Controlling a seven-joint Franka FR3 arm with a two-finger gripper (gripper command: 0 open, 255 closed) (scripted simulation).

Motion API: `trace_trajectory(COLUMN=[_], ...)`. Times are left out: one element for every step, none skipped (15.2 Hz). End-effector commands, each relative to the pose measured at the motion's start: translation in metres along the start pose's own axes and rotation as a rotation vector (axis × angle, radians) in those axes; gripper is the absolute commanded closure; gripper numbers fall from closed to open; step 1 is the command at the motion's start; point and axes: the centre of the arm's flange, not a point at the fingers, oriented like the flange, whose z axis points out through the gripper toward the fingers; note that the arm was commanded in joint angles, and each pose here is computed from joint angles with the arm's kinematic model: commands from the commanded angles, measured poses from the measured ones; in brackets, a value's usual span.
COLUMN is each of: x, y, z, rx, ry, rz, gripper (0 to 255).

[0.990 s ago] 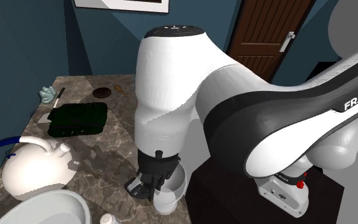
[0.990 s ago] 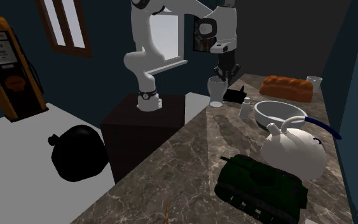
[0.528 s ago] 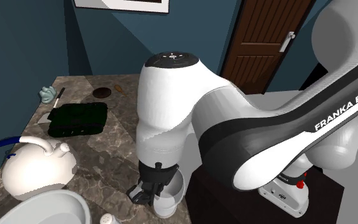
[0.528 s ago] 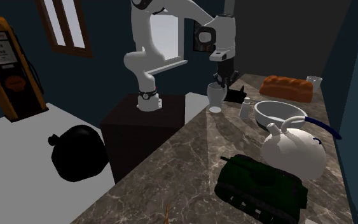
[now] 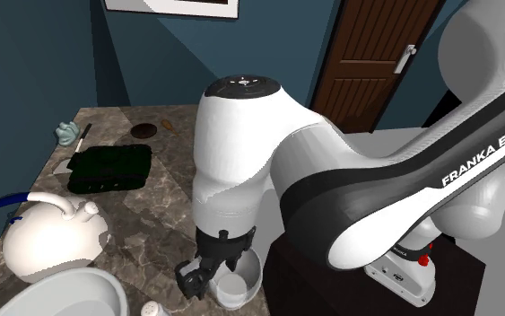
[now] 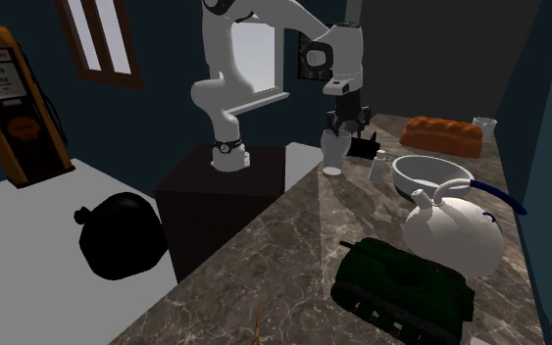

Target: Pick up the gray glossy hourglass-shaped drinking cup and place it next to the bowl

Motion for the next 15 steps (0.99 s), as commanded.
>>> trace_trajectory(x=[0.0,0.0,0.0,0.0,0.0,0.0,0.0,0.0,0.0,0.0,0.0,0.0,0.0,0.0,0.0], y=[0.0,0.0,0.0,0.0,0.0,0.0,0.0,0.0,0.0,0.0,0.0,0.0,0.0,0.0,0.0], z=[0.0,0.0,0.0,0.0,-0.013,-0.026,-0.04,-0.05,-0.05,-0.05,-0.05,-0.05,-0.05,-0.05,-0.05], rx=[0.0,0.0,0.0,0.0,0.0,0.0,0.0,0.0,0.0,0.0,0.0,0.0,0.0,0.0,0.0], ry=[0.0,0.0,0.0,0.0,0.0,0.0,0.0,0.0,0.0,0.0,0.0,0.0,0.0,0.0,0.0], rz=[0.0,0.0,0.0,0.0,0.0,0.0,0.0,0.0,0.0,0.0,0.0,0.0,0.0,0.0,0.0], gripper=[0,0,0,0,0,0,0,0,0,0,0,0,0,0,0])
